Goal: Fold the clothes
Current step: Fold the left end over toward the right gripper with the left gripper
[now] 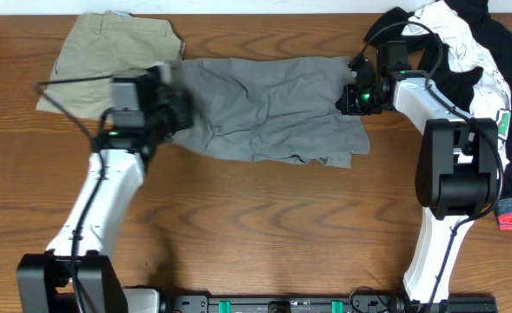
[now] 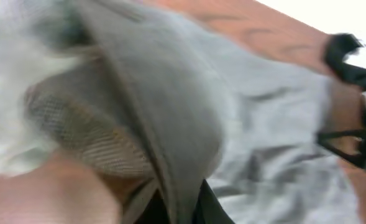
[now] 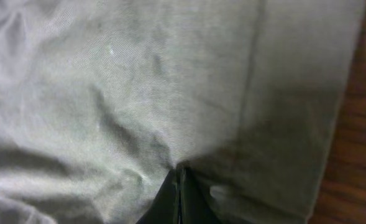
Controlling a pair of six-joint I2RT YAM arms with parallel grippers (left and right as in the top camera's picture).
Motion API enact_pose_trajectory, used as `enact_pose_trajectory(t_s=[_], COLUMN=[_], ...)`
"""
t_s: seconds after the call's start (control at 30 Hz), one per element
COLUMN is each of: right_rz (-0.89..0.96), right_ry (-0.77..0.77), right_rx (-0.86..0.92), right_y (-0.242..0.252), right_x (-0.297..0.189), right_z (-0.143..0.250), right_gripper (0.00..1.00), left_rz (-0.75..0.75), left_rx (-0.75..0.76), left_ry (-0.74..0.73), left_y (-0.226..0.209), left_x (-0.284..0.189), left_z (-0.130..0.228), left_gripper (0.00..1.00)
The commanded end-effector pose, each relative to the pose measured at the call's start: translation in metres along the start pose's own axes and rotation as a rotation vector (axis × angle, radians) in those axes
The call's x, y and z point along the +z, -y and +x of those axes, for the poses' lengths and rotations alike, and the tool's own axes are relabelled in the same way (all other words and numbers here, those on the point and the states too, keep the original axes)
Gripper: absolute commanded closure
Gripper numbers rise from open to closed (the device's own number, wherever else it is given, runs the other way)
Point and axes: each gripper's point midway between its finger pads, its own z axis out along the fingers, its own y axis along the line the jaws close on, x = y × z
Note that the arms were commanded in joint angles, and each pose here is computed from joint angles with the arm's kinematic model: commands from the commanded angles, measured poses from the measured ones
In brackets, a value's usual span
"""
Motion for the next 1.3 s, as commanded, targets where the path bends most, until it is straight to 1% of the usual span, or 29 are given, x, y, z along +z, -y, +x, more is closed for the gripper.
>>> enact_pose_trajectory(t_s=[0.0,0.17,0.4,0.6,0.7,0.93,1.13,1.17,1.2,1.23,1.27], right_rz=[0.072,0.071,0.07,0.077,0.077,0.077,0.077,0.077,0.077,0.077,0.077], right_ry=[-0.17,-0.161,-0.165,-0.17,-0.17,-0.172,-0.177,-0.177,-0.177,-0.176,-0.175], right_rx=[0.034,0.036,0.031,0.029,0.03,0.03,0.032,0.032,0.032,0.032,0.032], right_y=[0.018,0.016,0.013,0.014,0.014,0.014,0.014,0.014,0.014,0.014,0.014], right_x=[0.043,0.045,0.046,0.046,0.046,0.046,0.046,0.046,0.046,0.046,0.046], right_z=[0.059,0.057,0.058,0.06,0.06,0.06,0.062,0.062,0.061,0.061,0.061], right_gripper=[0.99,0.99,0.99,0.99,0.99,0.99,0.99,0.99,0.99,0.99,0.99], left_rz=[0.045,0.146,0.336,0.455,0.493,0.44,0.474,0.479,0.484,0.485,0.487], left_rx=[0.0,0.043,0.117,0.148,0.164,0.174,0.184,0.182,0.181,0.182,0.181], left_ry=[-0.006,0.001,0.072,0.136,0.153,0.187,0.207,0.21,0.217,0.218,0.221], left_y=[0.032,0.083,0.158,0.2,0.216,0.226,0.235,0.236,0.237,0.236,0.237], left_x=[0.014,0.039,0.067,0.067,0.062,0.071,0.084,0.086,0.087,0.088,0.088], left_z=[0.008,0.024,0.039,0.042,0.043,0.055,0.065,0.065,0.065,0.065,0.065], left_gripper=[0.94,0.94,0.94,0.94,0.94,0.94,0.94,0.74,0.43,0.02,0.02])
